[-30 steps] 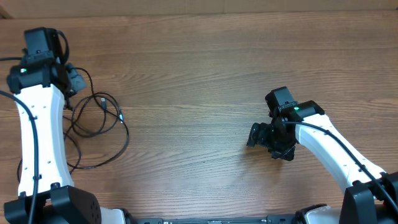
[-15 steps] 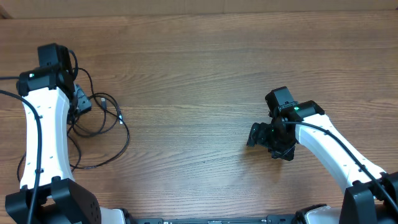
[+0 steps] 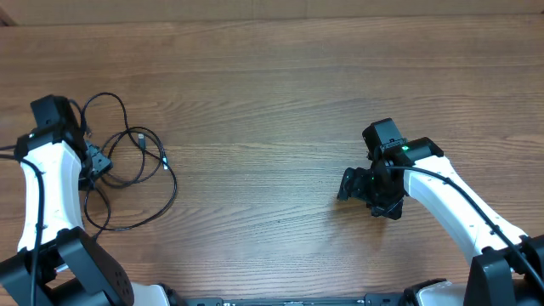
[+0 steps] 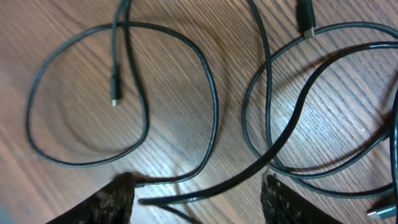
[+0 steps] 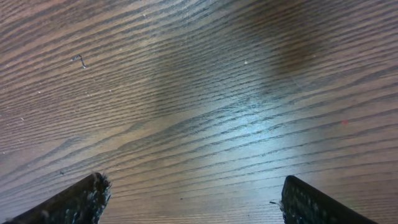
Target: Untangle cables
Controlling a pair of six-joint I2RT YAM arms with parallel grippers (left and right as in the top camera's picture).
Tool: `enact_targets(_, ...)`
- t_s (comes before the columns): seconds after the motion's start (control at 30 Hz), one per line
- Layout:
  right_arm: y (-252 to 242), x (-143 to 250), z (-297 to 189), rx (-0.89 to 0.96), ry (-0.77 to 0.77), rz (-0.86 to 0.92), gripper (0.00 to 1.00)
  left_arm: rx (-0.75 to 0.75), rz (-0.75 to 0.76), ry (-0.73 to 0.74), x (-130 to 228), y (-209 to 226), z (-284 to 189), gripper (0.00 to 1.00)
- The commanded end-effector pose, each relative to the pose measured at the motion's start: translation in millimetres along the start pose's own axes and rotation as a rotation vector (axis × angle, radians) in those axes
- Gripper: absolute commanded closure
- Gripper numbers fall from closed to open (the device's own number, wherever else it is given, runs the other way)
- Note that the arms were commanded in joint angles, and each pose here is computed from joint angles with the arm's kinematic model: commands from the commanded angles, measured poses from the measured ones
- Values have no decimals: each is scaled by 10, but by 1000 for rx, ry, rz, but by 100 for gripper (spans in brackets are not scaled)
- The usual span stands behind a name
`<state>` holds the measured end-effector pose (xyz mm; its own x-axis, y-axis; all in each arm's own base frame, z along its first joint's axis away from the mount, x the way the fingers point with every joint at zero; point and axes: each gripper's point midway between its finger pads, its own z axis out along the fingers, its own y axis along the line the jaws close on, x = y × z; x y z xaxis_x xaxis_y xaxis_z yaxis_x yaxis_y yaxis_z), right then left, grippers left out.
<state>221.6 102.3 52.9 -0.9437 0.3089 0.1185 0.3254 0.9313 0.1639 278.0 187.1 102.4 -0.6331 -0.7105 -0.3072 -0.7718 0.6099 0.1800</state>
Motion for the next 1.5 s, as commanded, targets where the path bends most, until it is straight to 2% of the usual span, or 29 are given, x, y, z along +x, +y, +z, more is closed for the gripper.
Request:
enact_targets(0.0, 50, -59, -77, -21, -30, -7, 12, 46, 22, 41, 96, -33, 87, 36)
enact_targets(0.27, 50, -60, -77, -21, -30, -7, 12, 34, 28, 80, 150, -45, 223, 38)
enact_targets(0.43, 48, -58, -77, -21, -29, -7, 12, 10, 50, 160, 274, -81, 451, 45)
enact_targets(0.47, 49, -57, -77, -21, -29, -8, 12, 13, 52, 174, 299, -95, 477, 52)
enact_targets(0.5, 48, -58, -77, -21, -29, -7, 12, 18, 53, 183, 313, -109, 494, 72)
enact_targets(0.57, 48, -57, -77, -20, -29, -7, 12, 21, 51, 177, 294, -113, 476, 96)
enact_targets(0.67, 46, -55, -77, -20, -28, -7, 12, 53, 43, 162, 208, -164, 386, 96)
enact_targets(0.87, 40, -55, -77, -16, -29, -6, 12, 108, 18, 67, -303, -231, -126, 96)
enact_targets(1.03, 39, -56, -77, -16, -29, -7, 12, 168, 15, -115, -916, -228, -762, 96)
enact_targets(1.17, 39, -56, -77, -16, -29, -6, 12, 153, -42, -289, -1364, -59, -1266, 96)
enact_targets(1.3, 39, -56, -77, -16, -29, -6, 12, 127, -69, -358, -1513, 43, -1460, 96)
enact_targets(1.47, 39, -56, -77, -16, -29, -7, 12, 81, -78, -360, -1524, 131, -1431, 96)
